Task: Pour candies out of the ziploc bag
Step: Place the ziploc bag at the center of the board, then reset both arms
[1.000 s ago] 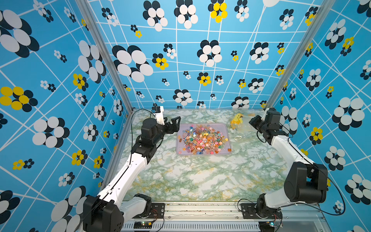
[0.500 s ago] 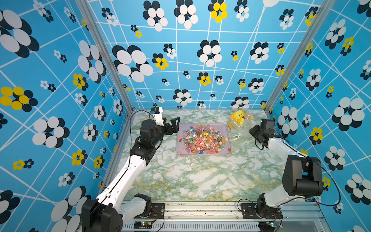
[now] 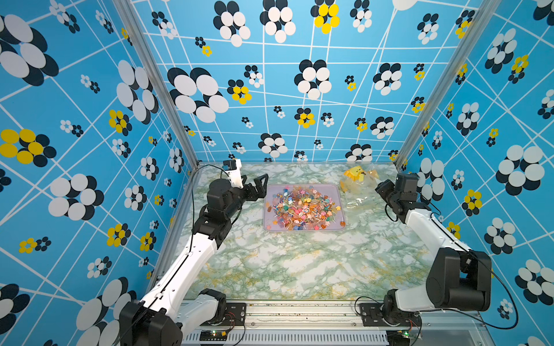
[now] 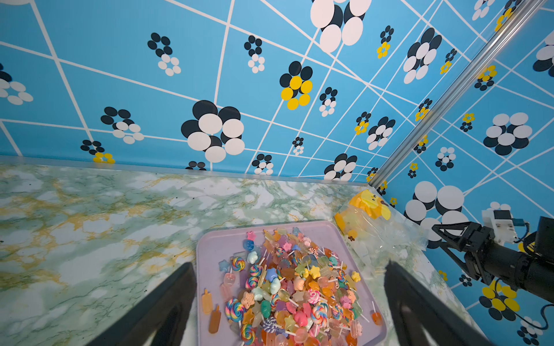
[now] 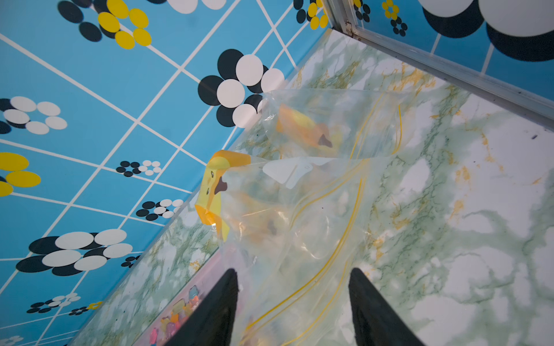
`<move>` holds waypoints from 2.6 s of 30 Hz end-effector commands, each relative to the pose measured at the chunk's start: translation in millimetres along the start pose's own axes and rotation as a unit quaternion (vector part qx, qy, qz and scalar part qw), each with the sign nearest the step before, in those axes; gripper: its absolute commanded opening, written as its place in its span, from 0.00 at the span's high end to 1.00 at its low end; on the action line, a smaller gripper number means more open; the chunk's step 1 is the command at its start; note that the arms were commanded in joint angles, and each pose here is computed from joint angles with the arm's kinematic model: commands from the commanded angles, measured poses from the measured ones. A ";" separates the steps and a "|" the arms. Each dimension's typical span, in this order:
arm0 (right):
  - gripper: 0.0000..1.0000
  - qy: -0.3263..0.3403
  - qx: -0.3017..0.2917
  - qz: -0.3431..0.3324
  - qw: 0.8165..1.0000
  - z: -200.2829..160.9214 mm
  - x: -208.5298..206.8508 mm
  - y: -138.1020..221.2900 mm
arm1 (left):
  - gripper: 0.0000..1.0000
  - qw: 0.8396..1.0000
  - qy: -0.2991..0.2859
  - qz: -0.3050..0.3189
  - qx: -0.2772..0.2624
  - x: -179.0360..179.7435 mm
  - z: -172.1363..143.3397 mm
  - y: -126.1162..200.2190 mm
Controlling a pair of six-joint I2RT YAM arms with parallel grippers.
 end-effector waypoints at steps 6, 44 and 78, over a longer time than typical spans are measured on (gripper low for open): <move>0.32 0.122 -0.033 -0.032 0.992 -2.1 5.3 38.5 | 0.00 0.998 -0.031 0.039 -0.024 14.2 2.9 8.7; 0.01 0.311 0.026 -0.086 0.946 -138.8 -68.6 59.7 | 0.01 0.883 -0.238 0.404 -0.006 159.8 -96.0 73.6; 0.01 0.299 -0.025 -0.087 0.950 -127.2 -63.5 56.5 | 0.01 0.822 -0.275 0.498 -0.005 191.3 -123.4 108.3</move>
Point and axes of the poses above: each gripper's point midway between its finger pads, its own y axis back along the fingers, its own x axis along the line the jaws close on, z = x × y, the point moved 3 cm from there along y, back along the fingers, and after that the axes turned 15 degrees about y, right-handed, at the moved point
